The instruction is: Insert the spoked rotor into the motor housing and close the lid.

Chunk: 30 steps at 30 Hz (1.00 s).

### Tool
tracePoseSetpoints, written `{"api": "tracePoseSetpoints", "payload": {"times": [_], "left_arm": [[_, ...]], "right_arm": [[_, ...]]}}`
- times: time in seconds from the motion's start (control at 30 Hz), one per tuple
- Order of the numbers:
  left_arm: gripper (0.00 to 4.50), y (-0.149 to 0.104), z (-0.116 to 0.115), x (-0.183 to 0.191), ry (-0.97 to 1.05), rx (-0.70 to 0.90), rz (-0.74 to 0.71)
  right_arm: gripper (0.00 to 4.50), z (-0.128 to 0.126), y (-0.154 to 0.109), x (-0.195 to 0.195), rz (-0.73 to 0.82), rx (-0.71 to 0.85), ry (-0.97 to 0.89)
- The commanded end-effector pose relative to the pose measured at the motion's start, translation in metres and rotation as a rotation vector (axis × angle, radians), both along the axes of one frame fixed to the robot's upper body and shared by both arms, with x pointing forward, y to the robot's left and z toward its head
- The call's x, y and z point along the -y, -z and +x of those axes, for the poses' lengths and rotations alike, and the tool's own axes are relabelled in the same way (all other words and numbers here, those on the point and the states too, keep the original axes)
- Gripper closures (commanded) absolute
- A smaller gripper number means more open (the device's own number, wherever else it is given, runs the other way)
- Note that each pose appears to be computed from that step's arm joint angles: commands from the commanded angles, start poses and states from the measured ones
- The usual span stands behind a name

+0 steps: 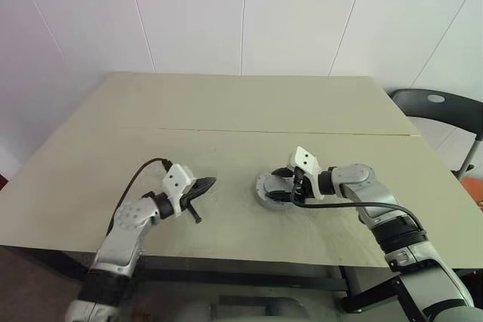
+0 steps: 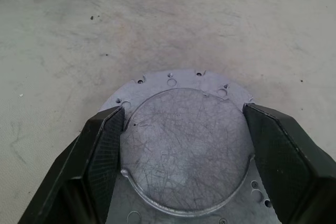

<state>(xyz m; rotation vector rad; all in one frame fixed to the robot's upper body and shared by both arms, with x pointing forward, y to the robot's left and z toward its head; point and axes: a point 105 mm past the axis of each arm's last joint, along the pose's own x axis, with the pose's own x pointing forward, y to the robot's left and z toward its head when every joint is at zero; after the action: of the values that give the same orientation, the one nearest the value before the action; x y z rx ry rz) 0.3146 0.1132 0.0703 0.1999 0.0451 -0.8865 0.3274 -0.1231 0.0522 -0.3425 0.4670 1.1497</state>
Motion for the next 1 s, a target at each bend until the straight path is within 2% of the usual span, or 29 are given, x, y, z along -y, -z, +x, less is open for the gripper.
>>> {"api": "tracePoseSetpoints", "payload": {"times": [0.03,0.23,0.33,0.63,0.8,0.93,1.0], "left_arm": [[4.50,-0.016,0.015,0.023,0.085,0.029,-0.042],[4.50,-0.020,0.022,0.065,0.260,-0.039,-0.097],[4.50,-0.020,0.024,0.073,0.294,-0.116,-0.176],[4.50,-0.009,0.021,0.097,0.385,-0.239,-0.183],[4.50,0.009,0.022,0.108,0.359,-0.283,-0.071],[4.50,0.037,0.013,0.104,0.376,-0.368,0.129],[4.50,0.043,0.011,0.100,0.376,-0.382,0.191]], "right_arm": [[1.24,-0.020,0.051,0.019,-0.156,-0.165,0.043],[1.24,-0.020,0.051,0.014,-0.145,-0.155,0.043],[1.24,-0.019,0.051,0.011,-0.137,-0.144,0.051],[1.24,-0.016,0.046,-0.004,-0.097,-0.112,0.047],[1.24,-0.013,0.040,-0.010,-0.075,-0.093,0.045],[1.24,-0.009,0.027,-0.015,-0.011,-0.085,0.053],[1.24,-0.007,0.020,-0.018,0.026,-0.091,0.070]]}}
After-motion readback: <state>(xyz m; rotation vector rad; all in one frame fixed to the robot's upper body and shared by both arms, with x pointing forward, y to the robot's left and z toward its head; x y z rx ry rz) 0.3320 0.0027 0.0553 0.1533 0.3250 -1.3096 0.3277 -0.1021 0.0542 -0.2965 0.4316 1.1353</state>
